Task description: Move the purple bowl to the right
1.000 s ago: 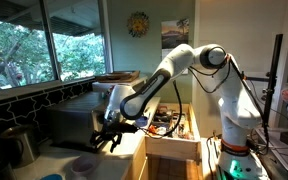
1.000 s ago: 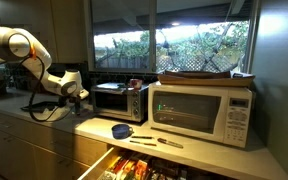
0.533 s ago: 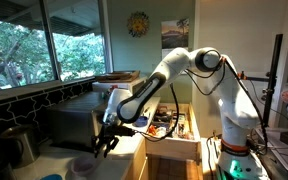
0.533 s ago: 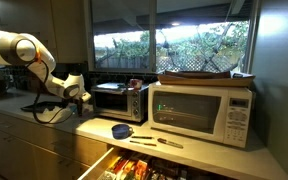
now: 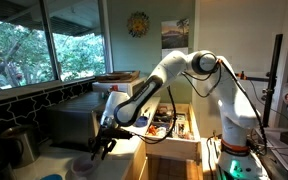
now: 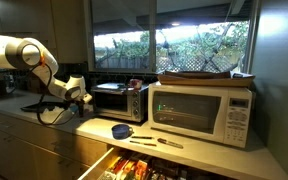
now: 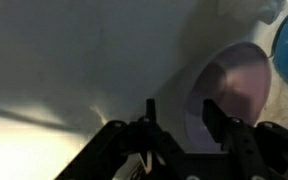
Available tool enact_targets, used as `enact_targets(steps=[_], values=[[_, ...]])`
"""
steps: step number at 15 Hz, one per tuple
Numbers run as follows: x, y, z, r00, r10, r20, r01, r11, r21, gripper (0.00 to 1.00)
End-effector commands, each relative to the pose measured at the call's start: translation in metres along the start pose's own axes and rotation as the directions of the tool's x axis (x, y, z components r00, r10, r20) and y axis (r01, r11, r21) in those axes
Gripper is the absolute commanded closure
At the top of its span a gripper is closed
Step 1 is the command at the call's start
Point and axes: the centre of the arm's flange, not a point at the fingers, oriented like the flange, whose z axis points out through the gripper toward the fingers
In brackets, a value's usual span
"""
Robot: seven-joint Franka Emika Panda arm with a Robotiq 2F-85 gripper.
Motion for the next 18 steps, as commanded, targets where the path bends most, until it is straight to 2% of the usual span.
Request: enact_targets(steps=[1, 2, 4, 5, 6, 7, 8, 14, 18], values=[[0.002, -0.010, 0.016, 1.000, -0.023, -0.011, 0.023, 1.000, 0.001, 0.52], [0.002, -0.012, 0.017, 1.000, -0.026, -0.012, 0.026, 1.000, 0.000, 0.59], [0.003, -0.014, 0.021, 0.999, -0.029, -0.013, 0.029, 1.000, -0.004, 0.68], [0.003, -0.016, 0.021, 0.999, -0.030, -0.016, 0.030, 1.000, -0.008, 0.84], [0.003, -0.016, 0.023, 0.999, -0.032, -0.018, 0.032, 0.999, -0.009, 0.88], [0.002, -0.017, 0.022, 0.999, -0.030, -0.016, 0.030, 0.999, -0.015, 0.97], [0.002, -0.018, 0.022, 0.999, -0.032, -0.019, 0.032, 0.999, -0.018, 1.00], [-0.013, -0.022, 0.011, 0.998, -0.060, -0.008, 0.060, 0.996, -0.060, 0.99], [-0.031, -0.011, -0.026, 0.994, -0.103, 0.043, 0.107, 0.988, -0.113, 0.99]])
